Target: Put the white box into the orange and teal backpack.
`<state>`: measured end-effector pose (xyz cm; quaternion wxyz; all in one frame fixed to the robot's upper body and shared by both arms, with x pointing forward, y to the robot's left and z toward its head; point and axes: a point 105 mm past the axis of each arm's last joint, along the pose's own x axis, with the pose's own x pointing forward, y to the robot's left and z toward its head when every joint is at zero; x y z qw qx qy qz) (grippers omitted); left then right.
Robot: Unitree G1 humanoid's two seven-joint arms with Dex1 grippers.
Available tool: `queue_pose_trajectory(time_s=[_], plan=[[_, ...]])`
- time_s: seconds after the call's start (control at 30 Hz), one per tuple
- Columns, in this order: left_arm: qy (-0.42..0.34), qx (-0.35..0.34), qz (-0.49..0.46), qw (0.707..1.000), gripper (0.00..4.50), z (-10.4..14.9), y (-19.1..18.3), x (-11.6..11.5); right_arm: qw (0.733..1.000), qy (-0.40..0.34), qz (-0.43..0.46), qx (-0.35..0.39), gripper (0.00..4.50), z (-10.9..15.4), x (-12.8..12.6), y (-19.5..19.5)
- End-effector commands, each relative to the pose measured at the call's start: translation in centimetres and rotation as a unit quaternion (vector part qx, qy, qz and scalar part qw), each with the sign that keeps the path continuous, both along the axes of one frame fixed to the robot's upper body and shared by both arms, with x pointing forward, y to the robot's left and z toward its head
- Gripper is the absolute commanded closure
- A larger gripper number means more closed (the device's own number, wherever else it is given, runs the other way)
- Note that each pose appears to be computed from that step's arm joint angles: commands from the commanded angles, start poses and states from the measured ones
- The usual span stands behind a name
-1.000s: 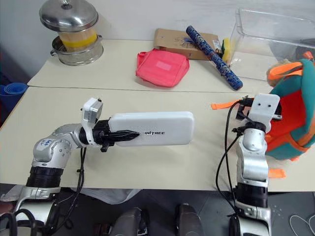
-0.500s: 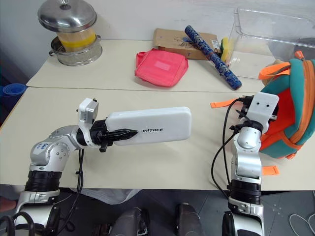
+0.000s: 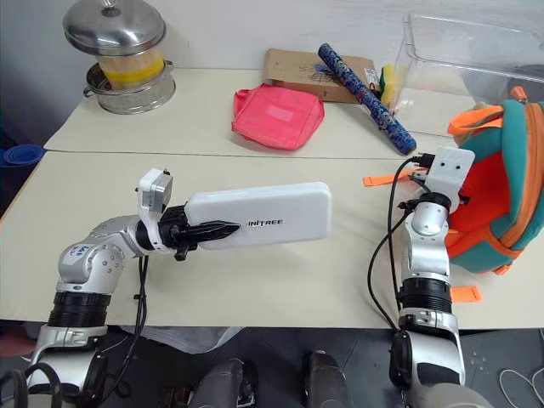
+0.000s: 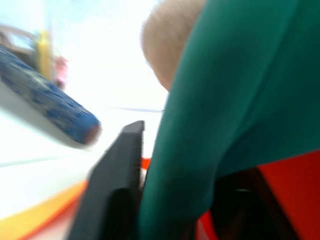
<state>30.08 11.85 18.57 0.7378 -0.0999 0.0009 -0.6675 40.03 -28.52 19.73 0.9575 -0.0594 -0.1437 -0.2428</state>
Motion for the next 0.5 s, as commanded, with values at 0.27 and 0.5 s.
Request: queue_pose_trajectory(time_s=[0.27, 0.5], plan=[[-0.013, -0.027, 0.068, 0.997, 3.31, 2.3, 4.5, 0.9, 0.81, -0.08, 0.58, 0.026, 4.46, 5.2, -6.9, 14.7], [-0.02, -0.033, 0.084, 0.996, 3.31, 5.2, 7.7, 0.2, 0.614, 0.045, 0.782, 0.099, 4.46, 5.0, -16.7, 17.7]])
